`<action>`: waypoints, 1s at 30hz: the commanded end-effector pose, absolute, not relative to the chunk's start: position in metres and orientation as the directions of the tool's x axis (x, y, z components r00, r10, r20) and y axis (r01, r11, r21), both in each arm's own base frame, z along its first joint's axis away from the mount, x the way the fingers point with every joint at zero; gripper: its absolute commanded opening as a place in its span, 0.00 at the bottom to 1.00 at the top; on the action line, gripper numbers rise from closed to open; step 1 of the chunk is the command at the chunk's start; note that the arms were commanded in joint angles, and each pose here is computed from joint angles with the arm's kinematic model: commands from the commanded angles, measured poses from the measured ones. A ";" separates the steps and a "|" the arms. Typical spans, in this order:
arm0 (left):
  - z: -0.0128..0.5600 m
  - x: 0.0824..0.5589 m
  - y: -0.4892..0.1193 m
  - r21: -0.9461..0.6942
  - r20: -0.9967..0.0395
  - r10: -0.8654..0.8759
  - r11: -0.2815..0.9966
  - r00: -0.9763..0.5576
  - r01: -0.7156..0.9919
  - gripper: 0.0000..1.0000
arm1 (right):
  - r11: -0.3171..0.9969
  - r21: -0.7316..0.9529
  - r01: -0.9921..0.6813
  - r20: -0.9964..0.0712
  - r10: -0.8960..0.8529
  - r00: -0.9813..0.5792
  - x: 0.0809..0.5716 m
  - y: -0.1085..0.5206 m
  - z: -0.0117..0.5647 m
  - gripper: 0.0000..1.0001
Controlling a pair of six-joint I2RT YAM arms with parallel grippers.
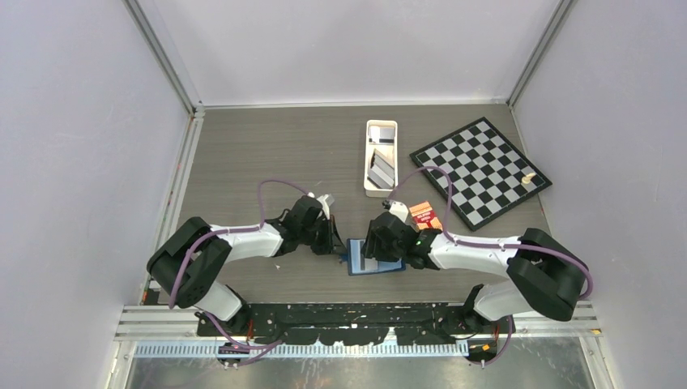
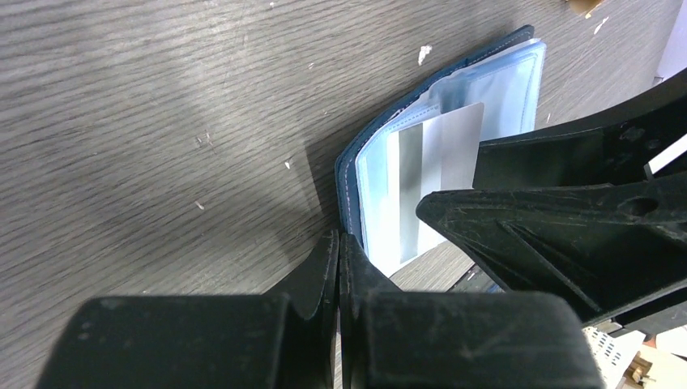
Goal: Put the credit cards into the card holder
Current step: Insert the credit card into the card holder.
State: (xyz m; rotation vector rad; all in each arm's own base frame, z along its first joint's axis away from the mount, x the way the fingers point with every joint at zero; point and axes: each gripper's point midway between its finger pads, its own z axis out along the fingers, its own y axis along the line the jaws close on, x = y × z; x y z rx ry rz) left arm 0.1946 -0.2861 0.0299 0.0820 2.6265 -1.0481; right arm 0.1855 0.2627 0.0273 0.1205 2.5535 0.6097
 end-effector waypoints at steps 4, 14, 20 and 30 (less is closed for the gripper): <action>0.039 0.196 -0.293 -0.697 -0.319 -0.065 0.692 -0.946 0.187 0.00 | 0.928 0.369 -0.048 -0.449 0.133 -0.884 0.181 0.268 0.015 0.51; 0.038 0.197 -0.290 -0.677 -0.338 -0.055 0.708 -0.939 0.203 0.00 | 0.978 0.205 -0.042 -0.483 0.064 -0.873 0.189 0.255 0.011 0.79; 0.038 0.198 -0.287 -0.664 -0.343 -0.057 0.721 -0.938 0.199 0.00 | 0.981 0.188 -0.055 -0.510 0.050 -0.859 0.192 0.251 0.020 0.79; 0.036 0.198 -0.288 -0.667 -0.339 -0.053 0.718 -0.939 0.199 0.00 | 0.946 0.289 -0.144 -0.498 0.020 -0.867 0.181 0.291 0.028 0.81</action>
